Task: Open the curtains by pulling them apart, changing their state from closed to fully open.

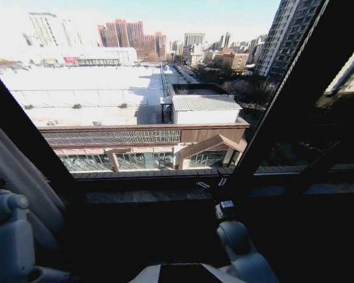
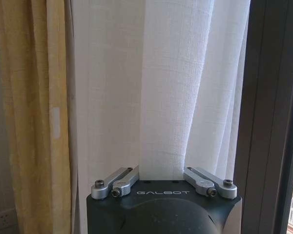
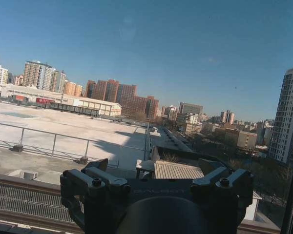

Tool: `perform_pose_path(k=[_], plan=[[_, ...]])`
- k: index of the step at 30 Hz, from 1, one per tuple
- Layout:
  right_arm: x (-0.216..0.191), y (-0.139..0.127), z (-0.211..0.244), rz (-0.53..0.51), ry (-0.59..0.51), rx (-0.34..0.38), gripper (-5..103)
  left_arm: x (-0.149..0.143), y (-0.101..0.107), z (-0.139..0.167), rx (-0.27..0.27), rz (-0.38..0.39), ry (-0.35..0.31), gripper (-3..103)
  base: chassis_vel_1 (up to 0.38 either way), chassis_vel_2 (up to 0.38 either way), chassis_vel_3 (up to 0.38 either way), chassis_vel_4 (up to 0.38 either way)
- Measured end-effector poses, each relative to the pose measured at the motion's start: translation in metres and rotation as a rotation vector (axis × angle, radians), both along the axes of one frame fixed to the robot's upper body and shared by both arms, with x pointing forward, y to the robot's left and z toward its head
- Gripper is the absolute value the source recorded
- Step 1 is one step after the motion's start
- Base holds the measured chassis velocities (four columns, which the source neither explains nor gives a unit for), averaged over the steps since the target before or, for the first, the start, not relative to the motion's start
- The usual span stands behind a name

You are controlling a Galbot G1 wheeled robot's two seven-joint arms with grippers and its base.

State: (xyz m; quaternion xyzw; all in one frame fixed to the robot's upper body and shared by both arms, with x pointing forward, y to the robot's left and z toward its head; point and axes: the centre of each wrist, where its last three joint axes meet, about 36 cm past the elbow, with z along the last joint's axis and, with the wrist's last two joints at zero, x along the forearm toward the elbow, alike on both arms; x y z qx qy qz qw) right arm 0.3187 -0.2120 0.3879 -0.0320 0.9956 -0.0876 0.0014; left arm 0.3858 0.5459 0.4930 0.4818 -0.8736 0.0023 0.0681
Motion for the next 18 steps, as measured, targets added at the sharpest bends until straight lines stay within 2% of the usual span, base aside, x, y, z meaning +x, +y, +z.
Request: perform_pose_path(k=[1,2,3,5,6,9,10,11,13,15,16,17,18], plan=[[0.0,0.0,0.0,0.0,0.0,0.0,100,0.0,0.0,0.0,0.0,0.0,0.0,7,0.0,0.0,0.0,0.0],[0.0,0.0,0.0,0.001,0.0,0.0,100,0.0,-0.005,0.0,0.001,-0.015,-0.001,17,0.0,0.0,0.0,0.0],[0.0,0.001,0.0,0.002,0.0,0.001,100,-0.001,-0.011,-0.001,0.001,-0.036,-0.003,17,0.0,0.0,0.0,0.0],[0.0,0.001,0.0,0.003,-0.001,0.002,100,-0.006,-0.025,-0.003,0.003,-0.097,-0.002,28,0.0,0.0,0.0,0.0],[0.0,0.001,0.0,0.003,-0.001,0.002,100,-0.006,-0.025,-0.003,0.003,-0.097,-0.002,28,0.0,0.0,0.0,0.0],[0.001,0.002,0.001,0.004,-0.002,0.002,100,-0.017,-0.052,-0.006,0.003,-0.233,-0.006,44,0.0,0.0,0.0,0.0],[0.002,0.002,0.001,0.005,-0.002,0.002,100,-0.021,-0.061,-0.007,0.004,-0.274,-0.005,44,0.0,0.0,0.0,0.0],[0.002,0.002,0.001,0.005,-0.002,0.002,100,-0.021,-0.061,-0.007,0.004,-0.274,-0.005,44,0.0,0.0,0.0,0.0],[0.002,0.001,0.001,0.002,-0.003,0.001,100,-0.032,-0.081,-0.006,0.003,-0.351,-0.007,55,0.0,0.0,0.0,0.0],[0.003,-0.001,0.001,-0.005,-0.005,-0.001,100,-0.039,-0.098,-0.006,0.01,-0.376,-0.003,65,0.0,0.0,0.0,0.0],[0.003,-0.001,0.001,-0.005,-0.005,-0.001,100,-0.039,-0.098,-0.006,0.01,-0.376,-0.003,65,0.0,0.0,0.0,0.0],[0.003,-0.003,0.002,-0.009,-0.006,-0.003,100,-0.042,-0.105,-0.006,0.024,-0.368,0.003,71,0.0,0.0,0.0,0.0],[0.003,-0.004,0.002,-0.011,-0.006,-0.004,100,-0.044,-0.112,-0.007,0.04,-0.357,0.007,71,0.0,0.0,0.0,0.0]])
